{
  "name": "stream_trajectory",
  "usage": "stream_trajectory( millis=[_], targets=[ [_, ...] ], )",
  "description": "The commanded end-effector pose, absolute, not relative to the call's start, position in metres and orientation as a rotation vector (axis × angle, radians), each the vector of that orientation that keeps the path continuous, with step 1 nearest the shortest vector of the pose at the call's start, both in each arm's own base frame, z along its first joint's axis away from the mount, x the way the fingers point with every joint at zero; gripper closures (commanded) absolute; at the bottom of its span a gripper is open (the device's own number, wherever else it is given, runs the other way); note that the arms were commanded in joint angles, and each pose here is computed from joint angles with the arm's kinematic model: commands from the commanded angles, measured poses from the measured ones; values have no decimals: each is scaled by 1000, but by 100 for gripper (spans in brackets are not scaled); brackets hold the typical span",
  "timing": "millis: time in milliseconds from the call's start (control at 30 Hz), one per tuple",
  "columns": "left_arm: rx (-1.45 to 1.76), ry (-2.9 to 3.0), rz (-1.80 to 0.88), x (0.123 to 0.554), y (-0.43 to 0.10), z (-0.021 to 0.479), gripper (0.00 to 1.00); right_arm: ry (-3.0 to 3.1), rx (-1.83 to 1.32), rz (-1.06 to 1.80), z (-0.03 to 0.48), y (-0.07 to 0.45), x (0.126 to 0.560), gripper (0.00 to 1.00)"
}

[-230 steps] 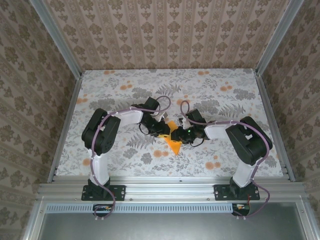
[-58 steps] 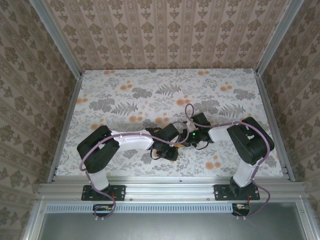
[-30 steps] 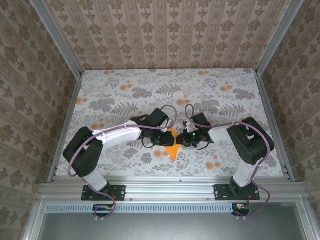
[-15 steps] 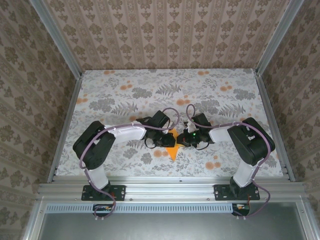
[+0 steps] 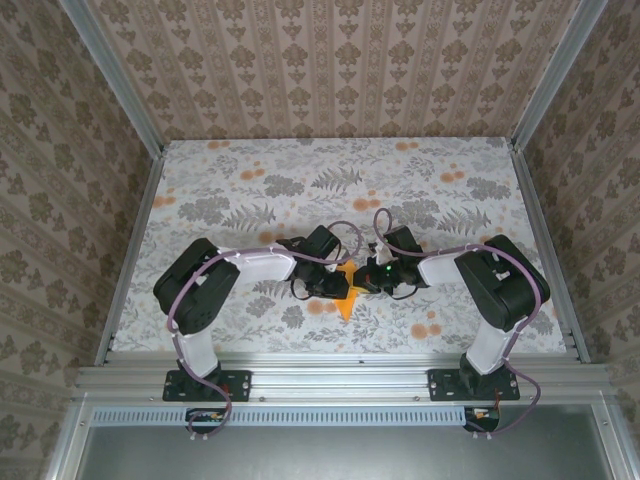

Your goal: Fold a paper plane with a square sheet of paper (pick it up from the middle)

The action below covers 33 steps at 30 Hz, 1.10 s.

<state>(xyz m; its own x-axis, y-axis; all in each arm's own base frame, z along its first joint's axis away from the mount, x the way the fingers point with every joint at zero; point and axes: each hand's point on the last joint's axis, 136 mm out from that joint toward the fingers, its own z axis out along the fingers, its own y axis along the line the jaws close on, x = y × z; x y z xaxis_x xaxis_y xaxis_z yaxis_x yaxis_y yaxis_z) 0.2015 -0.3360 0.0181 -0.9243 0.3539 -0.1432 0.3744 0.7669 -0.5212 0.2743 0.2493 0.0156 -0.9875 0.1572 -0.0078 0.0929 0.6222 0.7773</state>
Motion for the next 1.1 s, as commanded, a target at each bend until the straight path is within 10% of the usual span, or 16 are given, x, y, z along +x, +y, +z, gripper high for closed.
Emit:
stream_trajectory(
  millis=[0, 1067],
  targets=[
    [632, 3024, -612, 193, -299, -16, 84, 2733, 256, 1266, 16, 241, 285, 96],
    [681, 3050, -498, 187, -279, -32, 85, 2724, 167, 1254, 35, 239, 284, 96]
  ],
)
